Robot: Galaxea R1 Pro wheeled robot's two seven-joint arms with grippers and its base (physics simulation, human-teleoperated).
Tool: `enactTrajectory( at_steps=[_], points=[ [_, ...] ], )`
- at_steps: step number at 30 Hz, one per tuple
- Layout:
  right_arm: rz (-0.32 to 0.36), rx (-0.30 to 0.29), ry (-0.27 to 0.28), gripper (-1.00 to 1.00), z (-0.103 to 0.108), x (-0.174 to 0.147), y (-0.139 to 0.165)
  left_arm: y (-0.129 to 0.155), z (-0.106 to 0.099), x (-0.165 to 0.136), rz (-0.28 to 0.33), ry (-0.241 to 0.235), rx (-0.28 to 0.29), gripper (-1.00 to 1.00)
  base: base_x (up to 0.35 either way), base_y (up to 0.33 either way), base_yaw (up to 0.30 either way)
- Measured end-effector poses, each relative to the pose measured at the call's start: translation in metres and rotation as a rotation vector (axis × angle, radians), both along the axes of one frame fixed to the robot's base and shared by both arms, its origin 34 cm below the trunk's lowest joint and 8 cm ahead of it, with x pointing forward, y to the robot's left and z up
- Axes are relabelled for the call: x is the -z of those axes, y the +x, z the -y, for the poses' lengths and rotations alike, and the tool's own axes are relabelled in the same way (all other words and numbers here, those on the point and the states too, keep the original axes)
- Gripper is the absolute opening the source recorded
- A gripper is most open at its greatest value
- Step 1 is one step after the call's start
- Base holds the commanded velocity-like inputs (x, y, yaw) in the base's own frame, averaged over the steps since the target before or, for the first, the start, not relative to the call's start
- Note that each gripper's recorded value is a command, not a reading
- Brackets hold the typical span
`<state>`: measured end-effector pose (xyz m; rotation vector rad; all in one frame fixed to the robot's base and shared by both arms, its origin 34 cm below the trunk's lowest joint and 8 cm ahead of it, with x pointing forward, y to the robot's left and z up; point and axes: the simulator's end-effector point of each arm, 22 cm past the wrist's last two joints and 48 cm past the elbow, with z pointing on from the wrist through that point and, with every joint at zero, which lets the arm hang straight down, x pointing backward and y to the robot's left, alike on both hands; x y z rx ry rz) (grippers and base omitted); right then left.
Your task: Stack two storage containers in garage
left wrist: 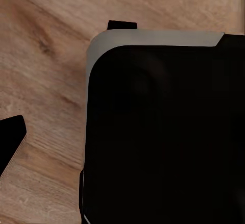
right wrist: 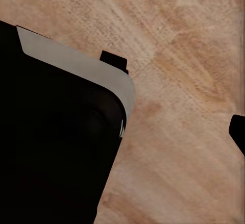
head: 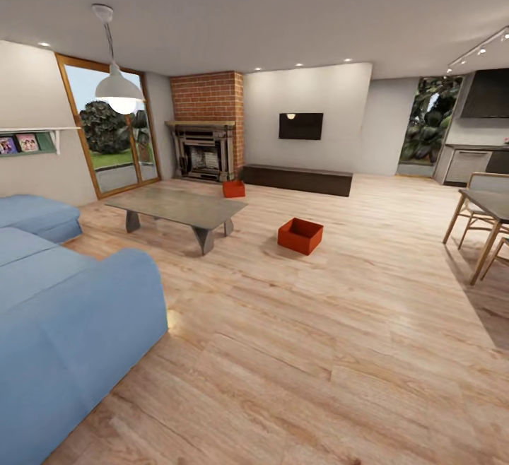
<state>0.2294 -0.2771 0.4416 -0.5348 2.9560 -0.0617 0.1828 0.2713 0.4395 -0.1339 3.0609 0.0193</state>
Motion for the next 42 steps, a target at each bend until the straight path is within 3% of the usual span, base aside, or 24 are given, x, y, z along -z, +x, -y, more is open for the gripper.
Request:
enactTrajectory(
  at_steps=[42],
  points=[
    [0.0,-0.002,0.0,1.0,-0.0003,0.0,0.0,0.0,0.0,0.0,0.0,0.0,0.0,1.0,0.323,0.0,0.0]
  ],
)
